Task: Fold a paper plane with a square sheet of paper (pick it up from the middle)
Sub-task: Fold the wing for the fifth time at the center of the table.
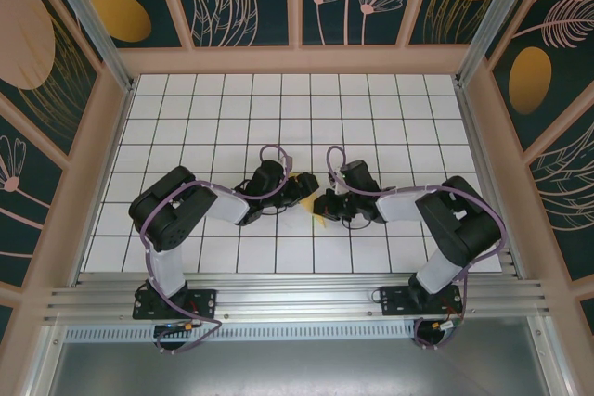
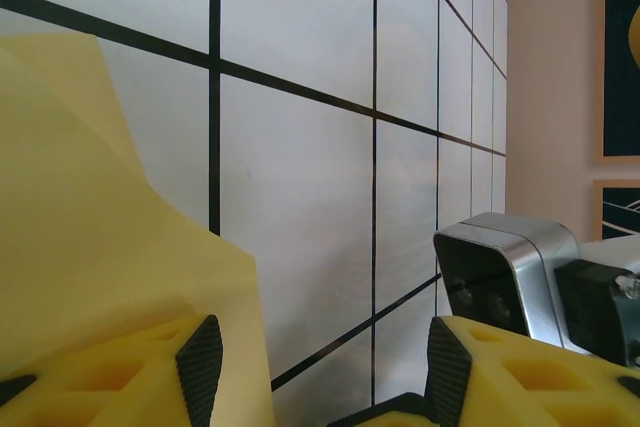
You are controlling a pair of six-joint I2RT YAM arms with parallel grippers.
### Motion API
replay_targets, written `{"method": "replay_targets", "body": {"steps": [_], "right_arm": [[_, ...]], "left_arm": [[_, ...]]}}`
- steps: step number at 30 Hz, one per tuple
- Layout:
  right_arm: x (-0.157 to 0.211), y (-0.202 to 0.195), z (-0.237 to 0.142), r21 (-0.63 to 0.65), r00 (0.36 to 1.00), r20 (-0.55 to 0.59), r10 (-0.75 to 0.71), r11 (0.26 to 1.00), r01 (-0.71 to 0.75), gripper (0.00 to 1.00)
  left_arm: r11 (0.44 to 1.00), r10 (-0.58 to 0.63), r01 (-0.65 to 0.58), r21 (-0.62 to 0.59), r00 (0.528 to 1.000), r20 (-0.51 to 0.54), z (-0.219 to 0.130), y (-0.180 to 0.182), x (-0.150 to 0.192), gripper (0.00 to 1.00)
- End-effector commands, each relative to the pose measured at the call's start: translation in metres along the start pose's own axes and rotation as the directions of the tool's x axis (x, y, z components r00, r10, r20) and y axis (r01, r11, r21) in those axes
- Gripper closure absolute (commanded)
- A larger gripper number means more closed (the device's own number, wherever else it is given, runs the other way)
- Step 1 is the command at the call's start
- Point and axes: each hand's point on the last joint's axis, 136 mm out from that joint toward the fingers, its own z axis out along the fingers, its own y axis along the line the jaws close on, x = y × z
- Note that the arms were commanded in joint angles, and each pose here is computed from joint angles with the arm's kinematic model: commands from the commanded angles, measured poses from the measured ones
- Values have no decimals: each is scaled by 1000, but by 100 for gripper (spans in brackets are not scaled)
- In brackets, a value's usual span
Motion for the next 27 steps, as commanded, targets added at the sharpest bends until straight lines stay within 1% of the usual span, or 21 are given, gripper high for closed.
{"method": "replay_targets", "body": {"steps": [1, 7, 12, 16, 22, 25, 27], "right_arm": [[11, -28, 1, 93, 1000, -22, 16, 996, -14, 92], [31, -36, 2, 83, 996, -83, 26, 996, -19, 91], [34, -40, -5, 116, 996, -93, 16, 993, -6, 91], [33, -25, -11, 70, 995, -97, -12, 997, 18, 91], [15, 12, -23, -20, 997, -44, -64, 998, 63, 90], [9, 19, -23, -25, 997, -39, -74, 997, 73, 89], [10, 23, -20, -47, 996, -55, -77, 996, 74, 88]], "left_arm": [[974, -55, 41, -222, 997, -57, 1, 71, 23, 40], [971, -60, 45, -234, 997, -55, -1, 75, 24, 41], [968, -61, 47, -245, 997, -52, -1, 77, 24, 41], [968, -60, 45, -246, 997, -54, -1, 77, 24, 41], [970, -54, 38, -240, 997, -62, -1, 75, 25, 41], [970, -51, 35, -241, 997, -63, -1, 75, 25, 41], [970, -50, 33, -240, 997, -63, -1, 74, 25, 40]]}}
